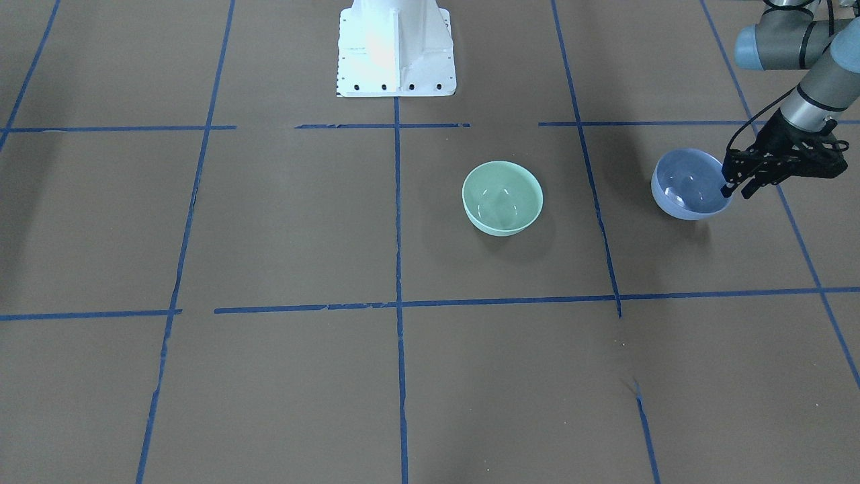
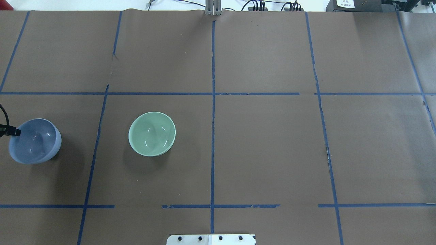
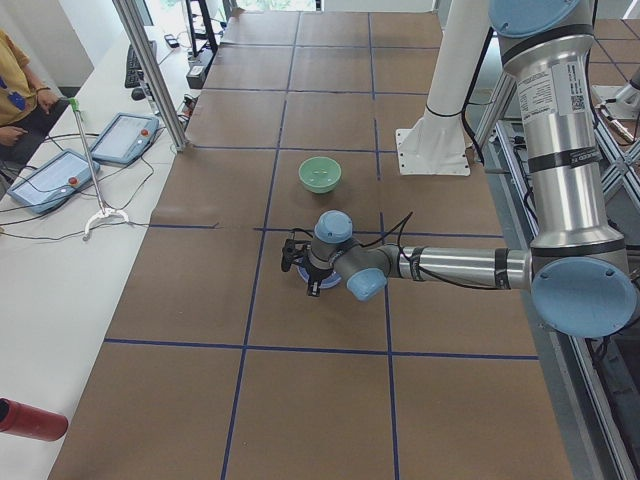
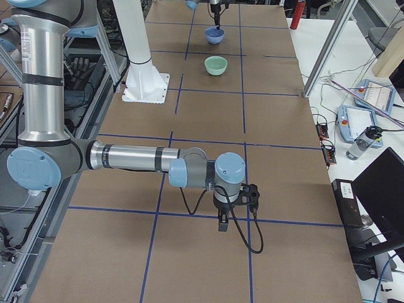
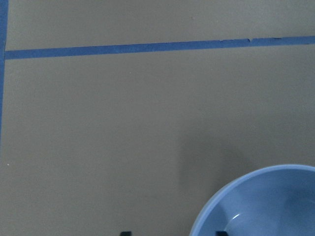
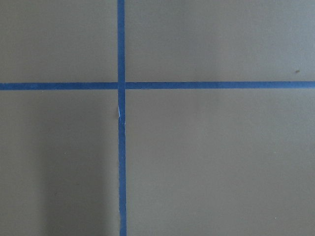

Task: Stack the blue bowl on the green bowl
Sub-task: 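Grasp the blue bowl rim with the left gripper and lift it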

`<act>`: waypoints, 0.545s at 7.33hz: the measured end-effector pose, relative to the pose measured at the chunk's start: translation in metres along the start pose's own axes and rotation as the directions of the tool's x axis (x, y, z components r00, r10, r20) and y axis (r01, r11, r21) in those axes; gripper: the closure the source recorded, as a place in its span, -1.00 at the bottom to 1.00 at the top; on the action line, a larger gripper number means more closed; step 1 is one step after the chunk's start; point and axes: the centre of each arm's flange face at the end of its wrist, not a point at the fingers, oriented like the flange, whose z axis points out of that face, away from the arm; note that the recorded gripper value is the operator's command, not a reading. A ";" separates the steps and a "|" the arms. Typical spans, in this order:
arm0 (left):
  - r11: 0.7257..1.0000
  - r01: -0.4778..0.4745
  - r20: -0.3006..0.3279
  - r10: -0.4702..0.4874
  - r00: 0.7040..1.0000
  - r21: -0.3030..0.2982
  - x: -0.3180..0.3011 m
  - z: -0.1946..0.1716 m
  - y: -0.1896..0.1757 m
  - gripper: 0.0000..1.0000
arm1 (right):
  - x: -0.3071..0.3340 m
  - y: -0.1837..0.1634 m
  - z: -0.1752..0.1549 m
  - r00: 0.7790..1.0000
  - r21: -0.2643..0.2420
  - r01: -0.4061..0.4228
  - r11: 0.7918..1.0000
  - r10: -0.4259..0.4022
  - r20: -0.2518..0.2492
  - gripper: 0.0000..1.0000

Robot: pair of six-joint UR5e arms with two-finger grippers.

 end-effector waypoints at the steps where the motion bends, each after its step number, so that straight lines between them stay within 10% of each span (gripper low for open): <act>1: 1.000 -0.001 -0.004 0.001 1.000 -0.001 0.002 -0.001 -0.001 1.00 | 0.000 0.000 0.000 1.000 0.000 0.000 1.000 0.000 0.000 -1.00; 4: 1.000 -0.018 -0.032 0.019 0.999 0.021 0.025 -0.023 -0.010 1.00 | 0.000 0.000 0.000 1.000 0.000 0.000 1.000 0.000 0.000 -1.00</act>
